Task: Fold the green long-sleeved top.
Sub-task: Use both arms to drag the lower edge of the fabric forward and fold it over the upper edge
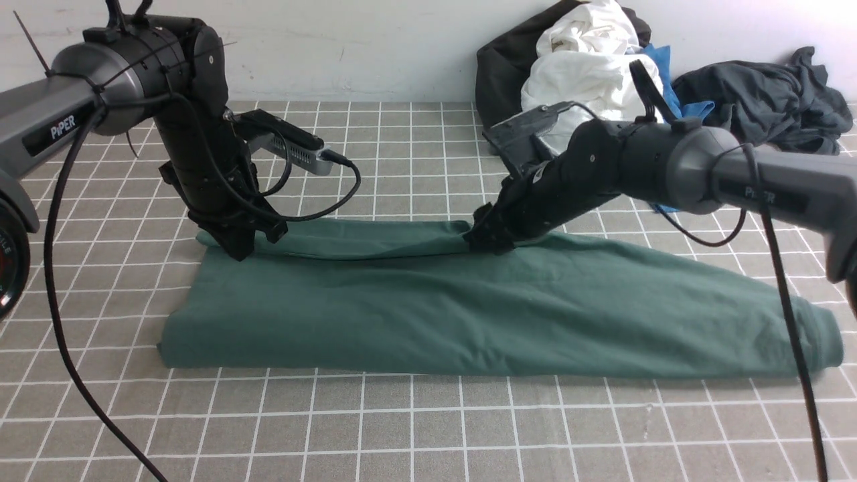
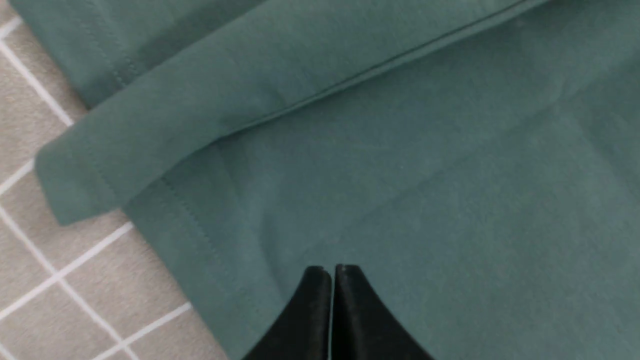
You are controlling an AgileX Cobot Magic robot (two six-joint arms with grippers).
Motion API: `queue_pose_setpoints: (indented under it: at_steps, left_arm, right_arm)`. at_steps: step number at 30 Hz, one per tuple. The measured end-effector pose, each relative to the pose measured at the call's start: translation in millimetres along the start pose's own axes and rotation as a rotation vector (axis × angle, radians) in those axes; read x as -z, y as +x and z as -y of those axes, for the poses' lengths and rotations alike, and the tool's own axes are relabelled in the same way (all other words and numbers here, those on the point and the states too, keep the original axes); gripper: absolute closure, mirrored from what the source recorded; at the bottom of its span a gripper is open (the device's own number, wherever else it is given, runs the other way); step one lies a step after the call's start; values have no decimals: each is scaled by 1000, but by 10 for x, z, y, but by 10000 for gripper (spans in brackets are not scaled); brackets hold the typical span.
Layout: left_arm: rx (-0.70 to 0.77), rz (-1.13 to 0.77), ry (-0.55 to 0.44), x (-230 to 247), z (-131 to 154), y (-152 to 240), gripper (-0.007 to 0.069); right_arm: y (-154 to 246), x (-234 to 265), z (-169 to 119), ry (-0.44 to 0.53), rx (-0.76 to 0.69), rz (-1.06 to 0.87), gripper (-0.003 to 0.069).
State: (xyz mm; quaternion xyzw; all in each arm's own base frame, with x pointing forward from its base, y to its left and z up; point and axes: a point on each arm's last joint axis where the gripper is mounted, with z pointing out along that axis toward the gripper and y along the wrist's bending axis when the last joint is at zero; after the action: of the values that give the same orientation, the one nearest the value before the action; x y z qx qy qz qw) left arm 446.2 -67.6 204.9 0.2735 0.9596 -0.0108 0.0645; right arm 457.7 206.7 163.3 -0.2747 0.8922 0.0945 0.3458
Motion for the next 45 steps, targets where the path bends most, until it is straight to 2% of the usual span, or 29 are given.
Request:
queue_pose_setpoints:
  at_steps: [4,8,12,16,19,22,26,30,35,41,45]
  left_arm:
    - [0,-9,5,-82,-6,-9,633]
    - [0,24,-10,-188,-33,-59,633]
    - [3,13,-2,-271,-36,-63,633]
    - [-2,-6,13,-289,-2,-58,633]
    - [-17,-7,20,-309,47,-79,633]
    - [-17,-8,25,-328,58,-86,633]
    - [-18,-13,27,-352,58,-86,633]
    - [-18,-13,27,-353,58,-86,633]
    - [-18,-17,29,-374,57,-85,633]
    - [-17,-20,30,-388,57,-84,633]
    - [-23,-23,19,-388,47,-81,633]
  right_arm:
    - [-53,-55,154,46,-76,62,288]
    - [-132,-13,435,81,-218,84,288]
    - [-262,181,532,64,-213,10,288]
    - [-316,347,426,2,-87,-103,288]
    - [-239,348,188,-109,31,-220,288]
    - [-175,242,7,-164,92,-258,288]
    - [-65,33,-144,-191,123,-293,307]
    - [-1,-144,-150,-172,107,-271,332]
    - [-76,-254,-84,-92,-29,-144,378]
    - [-196,-271,167,26,-218,29,405]
    - [-174,-225,362,52,-288,5,405]
